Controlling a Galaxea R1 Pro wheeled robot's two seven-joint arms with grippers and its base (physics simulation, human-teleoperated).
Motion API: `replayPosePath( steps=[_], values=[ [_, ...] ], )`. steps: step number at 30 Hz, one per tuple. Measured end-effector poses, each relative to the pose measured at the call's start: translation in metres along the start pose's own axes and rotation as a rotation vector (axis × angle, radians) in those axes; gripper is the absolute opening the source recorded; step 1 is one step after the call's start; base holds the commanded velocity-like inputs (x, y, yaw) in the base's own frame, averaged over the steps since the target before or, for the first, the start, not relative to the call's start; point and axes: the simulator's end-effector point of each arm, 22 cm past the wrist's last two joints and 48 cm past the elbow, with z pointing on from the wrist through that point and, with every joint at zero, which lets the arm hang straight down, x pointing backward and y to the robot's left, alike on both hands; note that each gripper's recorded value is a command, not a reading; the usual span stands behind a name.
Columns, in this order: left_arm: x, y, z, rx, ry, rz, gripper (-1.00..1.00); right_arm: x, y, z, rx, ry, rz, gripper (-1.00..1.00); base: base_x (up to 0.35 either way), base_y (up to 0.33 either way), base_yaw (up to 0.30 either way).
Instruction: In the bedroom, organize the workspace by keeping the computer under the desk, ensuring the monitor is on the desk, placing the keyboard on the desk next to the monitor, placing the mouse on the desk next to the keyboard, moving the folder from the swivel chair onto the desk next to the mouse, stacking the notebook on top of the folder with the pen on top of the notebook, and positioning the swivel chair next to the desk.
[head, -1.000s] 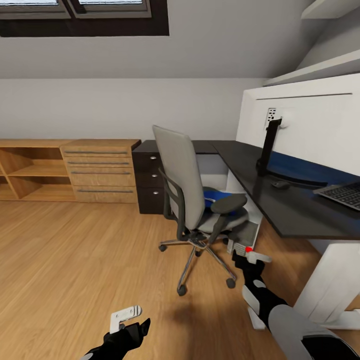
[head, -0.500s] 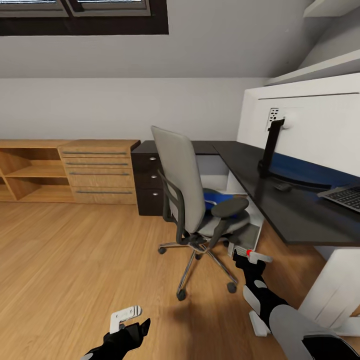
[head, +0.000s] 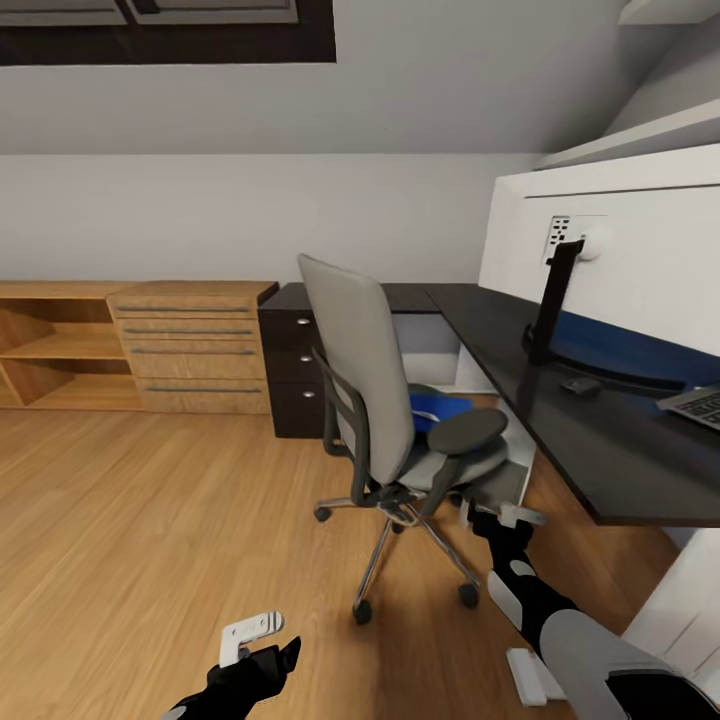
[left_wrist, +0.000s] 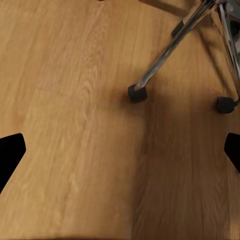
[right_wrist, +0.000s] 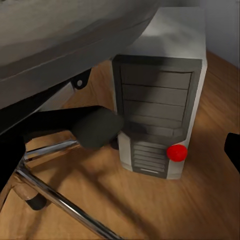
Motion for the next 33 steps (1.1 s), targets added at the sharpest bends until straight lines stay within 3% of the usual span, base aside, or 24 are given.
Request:
replayPosePath(
  steps=[16, 25, 33],
  values=[
    [0.0001, 0.0006, -0.0001, -0.001, 0.001, -0.001, 1.0, -0.0017, -0.009, 0.0012, 0.015, -0.003, 0.003, 1.0, 0.141, -0.043, 0.0],
    [0.0006, 0.0017, 0.0, -0.003, 0.004, 0.0, 1.0, -0.0016, -0.0033, 0.0008, 0.003, -0.005, -0.003, 1.0, 0.009, 0.0, 0.006],
    [0.0009, 0.0018, 0.0, -0.003, 0.005, -0.001, 1.0, -0.0019, -0.0016, 0.0005, 0.001, -0.007, -0.001, 1.0, 0.0, 0.0, 0.149]
  ],
)
